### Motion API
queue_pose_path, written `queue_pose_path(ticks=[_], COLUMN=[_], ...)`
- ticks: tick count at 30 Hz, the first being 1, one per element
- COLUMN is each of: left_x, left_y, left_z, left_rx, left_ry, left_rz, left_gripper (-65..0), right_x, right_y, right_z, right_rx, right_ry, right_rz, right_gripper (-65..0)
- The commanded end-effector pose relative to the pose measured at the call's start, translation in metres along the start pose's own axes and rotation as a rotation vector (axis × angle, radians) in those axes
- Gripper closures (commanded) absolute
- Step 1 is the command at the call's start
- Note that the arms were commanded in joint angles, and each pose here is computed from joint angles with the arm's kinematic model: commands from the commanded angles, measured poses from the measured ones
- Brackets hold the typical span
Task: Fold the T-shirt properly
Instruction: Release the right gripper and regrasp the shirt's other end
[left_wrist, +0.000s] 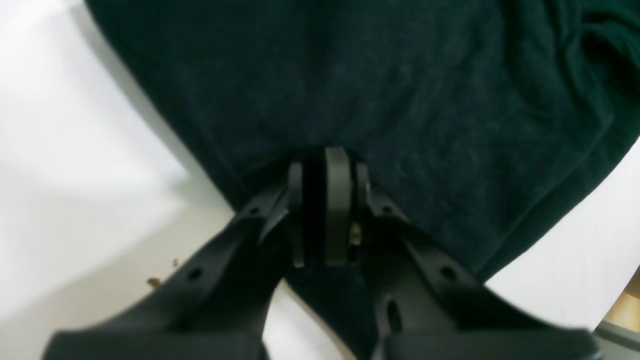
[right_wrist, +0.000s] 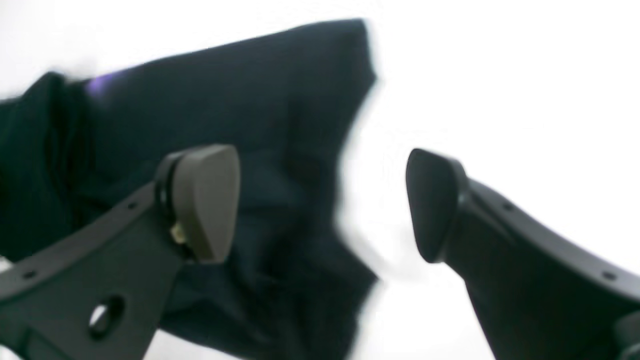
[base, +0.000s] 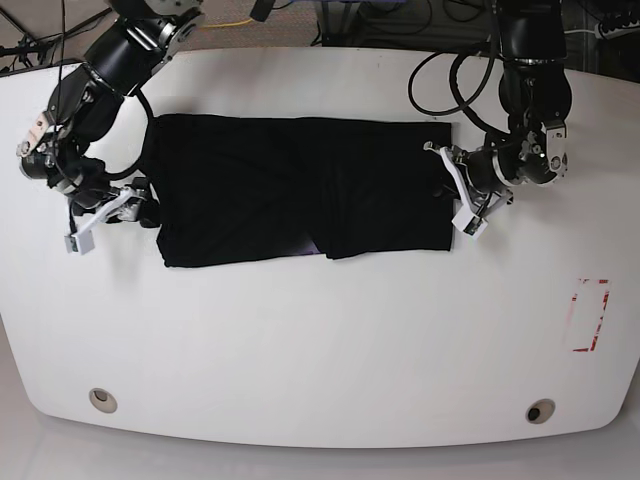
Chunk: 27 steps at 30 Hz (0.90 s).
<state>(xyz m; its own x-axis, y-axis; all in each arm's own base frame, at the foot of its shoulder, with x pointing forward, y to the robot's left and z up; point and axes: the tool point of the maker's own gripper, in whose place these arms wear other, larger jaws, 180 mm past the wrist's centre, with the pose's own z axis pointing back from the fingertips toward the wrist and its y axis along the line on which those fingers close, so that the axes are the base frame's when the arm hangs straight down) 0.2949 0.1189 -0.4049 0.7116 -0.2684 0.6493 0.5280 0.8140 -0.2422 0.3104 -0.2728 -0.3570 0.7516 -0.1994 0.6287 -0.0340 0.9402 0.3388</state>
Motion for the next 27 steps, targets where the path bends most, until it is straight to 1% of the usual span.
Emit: queue_pose_path(ticks=[1, 3, 7, 9, 15, 17, 20, 22, 25, 26, 27], left_x=[0.016, 0.016, 0.016, 0.016, 0.016, 0.015, 0.015, 0.015, 0.015, 0.011, 0.009], left_y=[0.002, 0.002, 0.002, 0.001, 0.001, 0.002, 0.002, 0.001, 0.001, 0.000, 0.000], left_z=[0.004, 0.004, 0.004, 0.004, 0.004, 0.004, 0.004, 0.004, 0.003, 0.003, 0.003], left_rx=[0.001, 0.001, 0.001, -0.001, -0.001, 0.000, 0.001, -0.001, -0.002, -0.003, -0.004], left_ry=[-0.050, -0.050, -0.050, -0.049, -0.049, -0.047, -0.048, -0.048, -0.046, -0.039, -0.036], left_rz=[-0.013, -0.013, -0.013, -0.011, -0.011, -0.011, -0.012, -0.013, -0.013, -0.010, -0.008], left_gripper=[-3.2, -3.2, -3.2, -3.2, -3.2, -3.2, -3.2, -3.2, -3.3, -3.3, -3.3], right_x=[0.006, -0.002, -0.016, -0.025, -0.050, -0.057, -0.061, -0.060, -0.053, -0.051, -0.048], right_y=[-0.014, -0.017, -0.010, -0.006, 0.023, 0.038, 0.051, 0.056, 0.062, 0.062, 0.063], right_z=[0.004, -0.002, -0.006, -0.006, -0.023, -0.031, -0.038, -0.040, -0.044, -0.044, -0.045], right_rx=[-0.002, 0.026, 0.104, 0.126, 0.191, 0.224, 0.251, 0.259, 0.273, 0.273, 0.275], right_ry=[-0.021, -0.011, -0.016, -0.015, 0.036, 0.049, 0.061, 0.053, 0.016, 0.004, -0.007], right_rz=[-0.034, -0.084, -0.140, -0.157, -0.173, -0.179, -0.179, -0.180, -0.191, -0.192, -0.193], right_gripper=[-49.6, -49.6, -49.6, -49.6, -49.6, -49.5, -49.5, -49.5, -49.1, -47.9, -45.2])
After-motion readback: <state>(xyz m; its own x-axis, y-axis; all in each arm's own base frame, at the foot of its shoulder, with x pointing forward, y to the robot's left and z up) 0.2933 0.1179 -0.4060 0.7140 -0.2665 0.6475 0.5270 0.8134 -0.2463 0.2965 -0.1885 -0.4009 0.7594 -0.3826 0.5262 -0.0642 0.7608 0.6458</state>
